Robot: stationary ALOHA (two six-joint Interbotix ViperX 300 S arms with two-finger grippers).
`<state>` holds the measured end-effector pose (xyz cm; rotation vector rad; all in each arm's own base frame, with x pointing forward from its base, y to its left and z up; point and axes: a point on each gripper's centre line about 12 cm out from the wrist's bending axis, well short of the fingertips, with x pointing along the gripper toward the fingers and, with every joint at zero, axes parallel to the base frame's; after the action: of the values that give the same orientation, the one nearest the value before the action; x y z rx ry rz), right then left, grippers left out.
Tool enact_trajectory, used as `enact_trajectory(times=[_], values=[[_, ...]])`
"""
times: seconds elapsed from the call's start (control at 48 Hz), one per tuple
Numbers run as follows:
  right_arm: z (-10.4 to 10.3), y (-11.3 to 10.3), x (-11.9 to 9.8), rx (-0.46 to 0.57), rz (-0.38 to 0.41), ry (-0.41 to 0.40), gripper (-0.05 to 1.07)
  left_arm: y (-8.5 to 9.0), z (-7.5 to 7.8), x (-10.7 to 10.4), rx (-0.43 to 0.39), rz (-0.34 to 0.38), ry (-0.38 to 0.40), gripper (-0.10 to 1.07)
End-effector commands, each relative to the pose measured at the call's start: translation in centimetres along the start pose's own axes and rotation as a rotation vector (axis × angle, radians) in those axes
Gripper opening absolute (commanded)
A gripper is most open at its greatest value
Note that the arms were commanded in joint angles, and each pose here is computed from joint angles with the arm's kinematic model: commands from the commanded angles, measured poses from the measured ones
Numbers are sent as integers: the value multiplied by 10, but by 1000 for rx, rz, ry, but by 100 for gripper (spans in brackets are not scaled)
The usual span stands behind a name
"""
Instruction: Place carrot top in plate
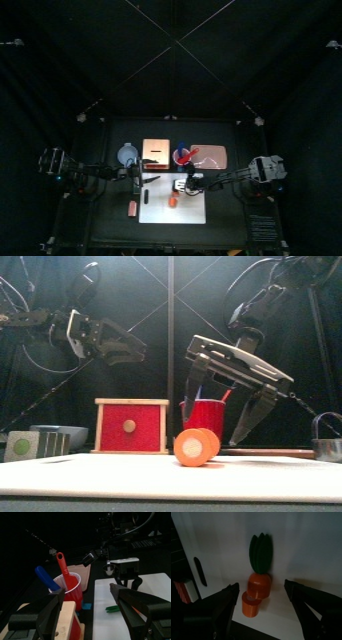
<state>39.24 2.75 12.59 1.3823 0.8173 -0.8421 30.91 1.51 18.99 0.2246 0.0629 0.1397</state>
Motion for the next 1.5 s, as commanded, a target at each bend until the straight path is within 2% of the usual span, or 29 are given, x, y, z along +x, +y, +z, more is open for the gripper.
enact_trajectory(times=[0.0,0.229,0.479,0.812,0.896,1.0,1.208,1.312,1.479], values=[[-1,15,-6,3,38,4,100,-1,9,2,0,-3,-32,102],[-5,11,3,16,-20,6,100,-4,9,1,1,-11,-31,102],[-8,14,7,21,-26,15,97,-5,8,0,1,-14,-30,102],[-9,15,14,16,-35,14,74,-4,8,-2,0,-15,-28,102],[-8,16,11,9,-29,11,71,-4,7,-2,0,-15,-27,102],[-7,19,0,-18,-8,0,71,-4,8,-2,0,-14,-30,102],[3,17,-38,-120,6,-72,71,-4,10,-1,1,-13,-34,102],[6,3,-56,-169,-8,-108,71,-4,11,0,0,-12,-39,102],[13,-31,-82,-158,-28,-121,70,-1,16,4,-1,-1,-52,102]])
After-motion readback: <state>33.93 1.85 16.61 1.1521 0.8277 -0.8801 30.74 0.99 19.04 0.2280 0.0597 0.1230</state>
